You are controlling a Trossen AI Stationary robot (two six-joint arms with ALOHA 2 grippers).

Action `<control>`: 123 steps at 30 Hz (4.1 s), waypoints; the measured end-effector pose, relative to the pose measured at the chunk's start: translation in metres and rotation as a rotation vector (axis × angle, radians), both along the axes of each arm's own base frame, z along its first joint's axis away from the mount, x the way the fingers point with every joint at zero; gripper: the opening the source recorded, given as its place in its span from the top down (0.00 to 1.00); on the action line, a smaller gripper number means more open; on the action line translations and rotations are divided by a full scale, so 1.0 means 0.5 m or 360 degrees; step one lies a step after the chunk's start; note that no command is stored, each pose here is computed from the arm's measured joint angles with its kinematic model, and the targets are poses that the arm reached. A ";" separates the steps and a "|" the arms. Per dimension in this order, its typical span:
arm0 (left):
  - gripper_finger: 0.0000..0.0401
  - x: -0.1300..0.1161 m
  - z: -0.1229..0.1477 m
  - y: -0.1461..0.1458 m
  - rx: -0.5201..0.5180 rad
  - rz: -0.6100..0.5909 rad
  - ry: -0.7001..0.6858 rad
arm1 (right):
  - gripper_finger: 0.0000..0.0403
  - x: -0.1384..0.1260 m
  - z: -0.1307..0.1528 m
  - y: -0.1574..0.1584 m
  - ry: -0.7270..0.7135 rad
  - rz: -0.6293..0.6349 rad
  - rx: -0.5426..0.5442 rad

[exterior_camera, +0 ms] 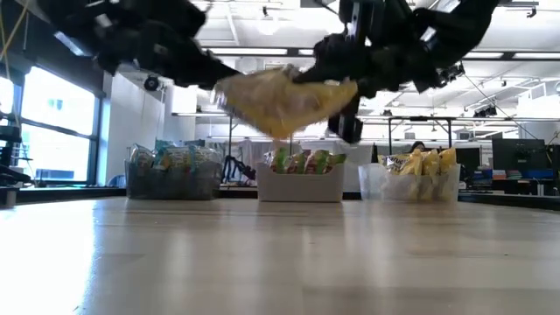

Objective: Sort Maruchan noodles
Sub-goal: Put the yellow noodle pack into the transparent bin, then return to Home Position

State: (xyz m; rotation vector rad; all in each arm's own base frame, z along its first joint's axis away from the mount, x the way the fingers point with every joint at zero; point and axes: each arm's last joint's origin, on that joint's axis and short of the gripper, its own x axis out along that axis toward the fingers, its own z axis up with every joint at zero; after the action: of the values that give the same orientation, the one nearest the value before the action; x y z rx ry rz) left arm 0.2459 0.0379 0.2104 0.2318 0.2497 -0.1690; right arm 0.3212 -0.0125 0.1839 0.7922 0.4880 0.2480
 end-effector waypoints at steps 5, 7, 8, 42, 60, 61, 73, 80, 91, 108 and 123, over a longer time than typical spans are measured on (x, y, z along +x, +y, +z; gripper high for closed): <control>0.96 -0.059 -0.037 -0.011 -0.0177 0.0080 -0.0274 | 0.82 -0.030 0.076 -0.061 0.0016 -0.0140 -0.0081; 0.97 -0.080 -0.054 -0.013 -0.0225 0.0132 -0.0353 | 0.82 -0.039 0.119 -0.088 0.0092 -0.0223 -0.0167; 0.97 -0.088 -0.059 -0.014 -0.0240 0.0158 -0.0384 | 0.82 -0.043 0.143 -0.103 0.0138 -0.0279 -0.0210; 0.99 -0.116 -0.091 -0.009 -0.0291 0.0432 -0.0385 | 0.82 -0.208 0.184 -0.542 0.1710 -0.1272 -0.0012; 0.99 -0.116 -0.092 -0.011 -0.0341 0.0396 -0.0378 | 0.81 -0.161 0.120 -0.558 0.1829 -0.1493 0.0037; 0.99 -0.116 -0.092 -0.011 -0.0342 0.0388 -0.0377 | 0.80 -0.159 0.118 -0.558 0.1831 -0.1496 0.0043; 0.99 -0.116 -0.091 -0.011 -0.0354 0.0390 -0.0378 | 0.50 -0.149 0.110 -0.551 0.1855 -0.1448 0.0051; 0.99 -0.116 -0.091 -0.009 -0.0353 0.0454 -0.0386 | 0.51 -0.162 0.171 -0.554 0.1898 -0.1323 -0.0022; 0.99 -0.121 -0.090 -0.006 -0.0406 0.0441 -0.0362 | 0.97 -0.158 0.256 -0.489 0.1369 -0.0927 -0.0668; 0.99 -0.132 -0.087 0.024 -0.0570 0.0393 -0.0346 | 0.98 -0.216 0.120 -0.232 -0.0164 -0.1015 -0.1474; 0.99 -0.140 -0.088 0.041 -0.0559 0.0470 -0.0327 | 0.98 -0.268 0.082 -0.189 -0.0225 -0.1003 -0.1451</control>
State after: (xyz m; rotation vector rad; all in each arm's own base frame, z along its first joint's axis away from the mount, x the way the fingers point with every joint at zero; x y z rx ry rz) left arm 0.1762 0.0584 0.1662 -0.1375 0.0455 0.1049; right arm 0.1872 -0.1068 0.2251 0.0039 0.1561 -0.4848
